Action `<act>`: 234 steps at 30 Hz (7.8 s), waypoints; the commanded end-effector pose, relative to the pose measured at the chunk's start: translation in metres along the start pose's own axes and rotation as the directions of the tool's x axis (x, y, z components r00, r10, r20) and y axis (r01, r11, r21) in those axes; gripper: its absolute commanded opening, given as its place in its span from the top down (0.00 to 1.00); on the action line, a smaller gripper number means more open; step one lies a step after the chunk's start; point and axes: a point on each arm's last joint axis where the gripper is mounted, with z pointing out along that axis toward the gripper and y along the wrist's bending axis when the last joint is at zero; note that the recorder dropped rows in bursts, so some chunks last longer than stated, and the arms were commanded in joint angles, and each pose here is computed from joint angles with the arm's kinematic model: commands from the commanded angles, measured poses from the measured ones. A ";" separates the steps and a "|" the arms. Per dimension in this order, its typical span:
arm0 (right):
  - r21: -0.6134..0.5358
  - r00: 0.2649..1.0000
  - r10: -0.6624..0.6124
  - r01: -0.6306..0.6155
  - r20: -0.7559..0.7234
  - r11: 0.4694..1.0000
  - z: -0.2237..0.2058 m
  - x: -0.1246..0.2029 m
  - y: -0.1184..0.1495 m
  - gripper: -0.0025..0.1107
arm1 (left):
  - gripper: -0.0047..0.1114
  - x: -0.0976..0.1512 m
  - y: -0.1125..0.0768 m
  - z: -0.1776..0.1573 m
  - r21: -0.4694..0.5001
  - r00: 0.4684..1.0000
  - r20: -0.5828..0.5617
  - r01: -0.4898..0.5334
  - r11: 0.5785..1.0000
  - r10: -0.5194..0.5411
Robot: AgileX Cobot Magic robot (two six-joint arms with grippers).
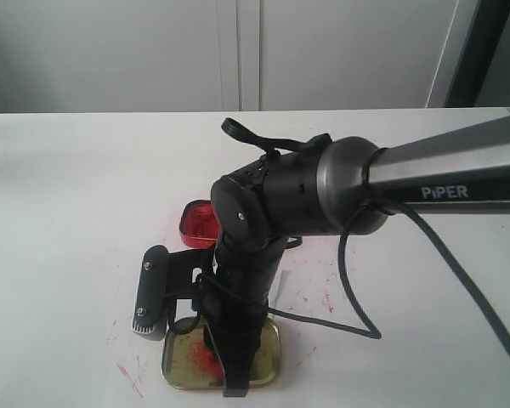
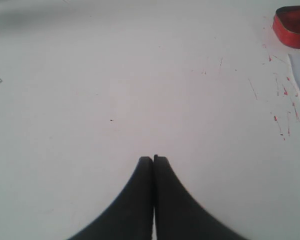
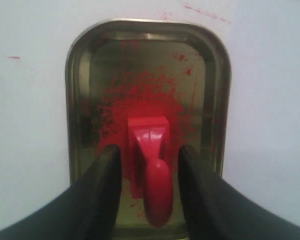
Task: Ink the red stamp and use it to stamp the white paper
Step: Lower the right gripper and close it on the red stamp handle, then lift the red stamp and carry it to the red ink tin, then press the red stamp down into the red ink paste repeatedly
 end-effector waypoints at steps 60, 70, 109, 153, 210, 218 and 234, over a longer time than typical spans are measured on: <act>0.131 0.965 0.195 -0.218 0.173 0.967 -0.087 -0.007 -0.036 0.98 | 0.96 0.001 0.000 0.001 0.001 1.000 0.003 0.016 1.000 -0.016; 0.188 0.936 0.272 -0.315 0.223 0.930 -0.115 0.011 -0.071 0.98 | 0.96 0.001 0.000 0.001 0.001 1.000 0.003 0.016 1.000 -0.016; 0.114 0.927 0.368 -0.375 0.074 0.920 -0.035 0.009 -0.177 0.98 | 0.96 0.001 0.000 0.001 0.001 1.000 0.003 0.016 1.000 -0.016; 0.018 0.827 0.562 -0.562 0.026 0.827 0.031 0.017 -0.183 0.98 | 0.96 0.001 0.000 0.001 0.001 1.000 0.003 0.016 1.000 -0.016; 0.151 0.830 0.556 -0.556 0.050 0.817 -0.005 -0.005 -0.175 0.98 | 0.96 0.001 0.000 0.001 0.001 1.000 0.003 0.016 1.000 -0.016; 0.158 0.829 0.555 -0.558 0.067 0.815 -0.012 -0.007 -0.176 0.98 | 0.96 0.001 0.000 0.001 0.001 1.000 0.003 0.016 1.000 -0.016; 0.061 0.755 0.641 -0.652 0.134 0.755 -0.015 0.009 -0.187 0.98 | 0.96 0.001 0.000 0.001 0.001 1.000 0.003 0.016 1.000 -0.016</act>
